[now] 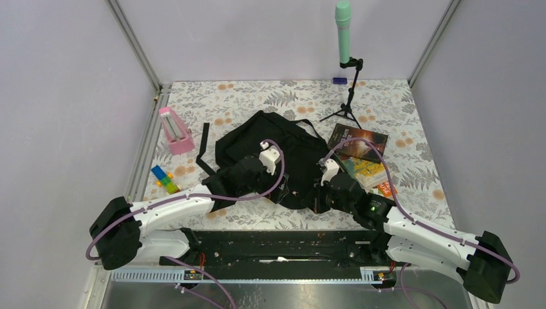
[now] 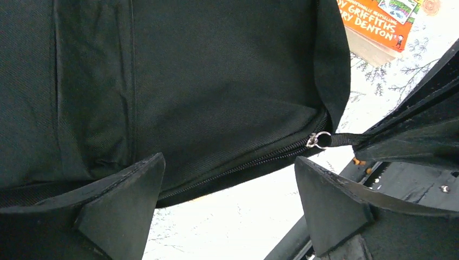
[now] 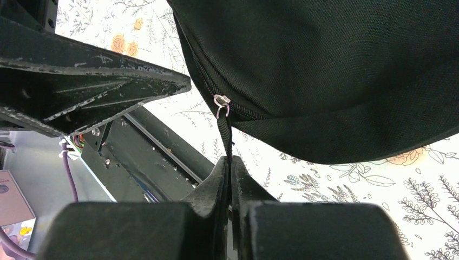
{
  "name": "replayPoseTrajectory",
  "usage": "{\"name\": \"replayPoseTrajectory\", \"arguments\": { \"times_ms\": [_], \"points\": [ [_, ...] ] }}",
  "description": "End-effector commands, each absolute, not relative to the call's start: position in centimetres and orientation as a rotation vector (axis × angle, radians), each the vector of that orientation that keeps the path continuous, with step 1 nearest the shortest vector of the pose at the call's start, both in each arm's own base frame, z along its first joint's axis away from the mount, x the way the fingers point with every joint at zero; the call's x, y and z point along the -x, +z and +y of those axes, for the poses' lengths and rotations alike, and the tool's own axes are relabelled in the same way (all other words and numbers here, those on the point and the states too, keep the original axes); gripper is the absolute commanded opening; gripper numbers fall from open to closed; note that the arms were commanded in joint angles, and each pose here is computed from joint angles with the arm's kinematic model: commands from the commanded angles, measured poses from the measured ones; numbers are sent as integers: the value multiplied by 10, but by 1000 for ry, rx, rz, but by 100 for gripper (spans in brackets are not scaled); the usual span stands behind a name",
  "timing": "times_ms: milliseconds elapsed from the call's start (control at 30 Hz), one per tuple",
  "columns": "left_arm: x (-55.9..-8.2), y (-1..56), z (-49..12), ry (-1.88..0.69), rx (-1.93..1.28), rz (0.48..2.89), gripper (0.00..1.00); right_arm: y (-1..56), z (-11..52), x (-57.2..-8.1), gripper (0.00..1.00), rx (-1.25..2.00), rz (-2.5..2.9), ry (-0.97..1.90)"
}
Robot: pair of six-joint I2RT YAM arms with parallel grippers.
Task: Pack the student bag
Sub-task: Unzip the student bag at the center of the board.
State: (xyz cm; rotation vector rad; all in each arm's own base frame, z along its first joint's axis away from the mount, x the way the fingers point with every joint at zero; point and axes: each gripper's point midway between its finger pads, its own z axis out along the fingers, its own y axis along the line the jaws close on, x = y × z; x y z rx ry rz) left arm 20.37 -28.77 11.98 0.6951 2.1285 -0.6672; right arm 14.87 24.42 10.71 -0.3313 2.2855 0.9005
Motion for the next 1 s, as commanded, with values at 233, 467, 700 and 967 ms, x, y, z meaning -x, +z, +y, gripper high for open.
{"name": "replayPoseTrajectory", "arguments": {
  "times_ms": [233, 467, 700, 967],
  "points": [
    [-222, 142, -313, -678, -778, 1984, 82, 113, 244, -151, 0, 300, 2262, 906],
    [-219, 133, -326, -716, -847, 1973, 76, 115, 248, -151, 0, 314, 2256, 930],
    [-197, 125, -338, -795, -924, 1974, 69, 126, 244, -152, 0, 296, 2234, 924],
    [-188, 113, -345, -765, -957, 1998, 73, 132, 227, -143, 0, 276, 2250, 897]
  ]
}}
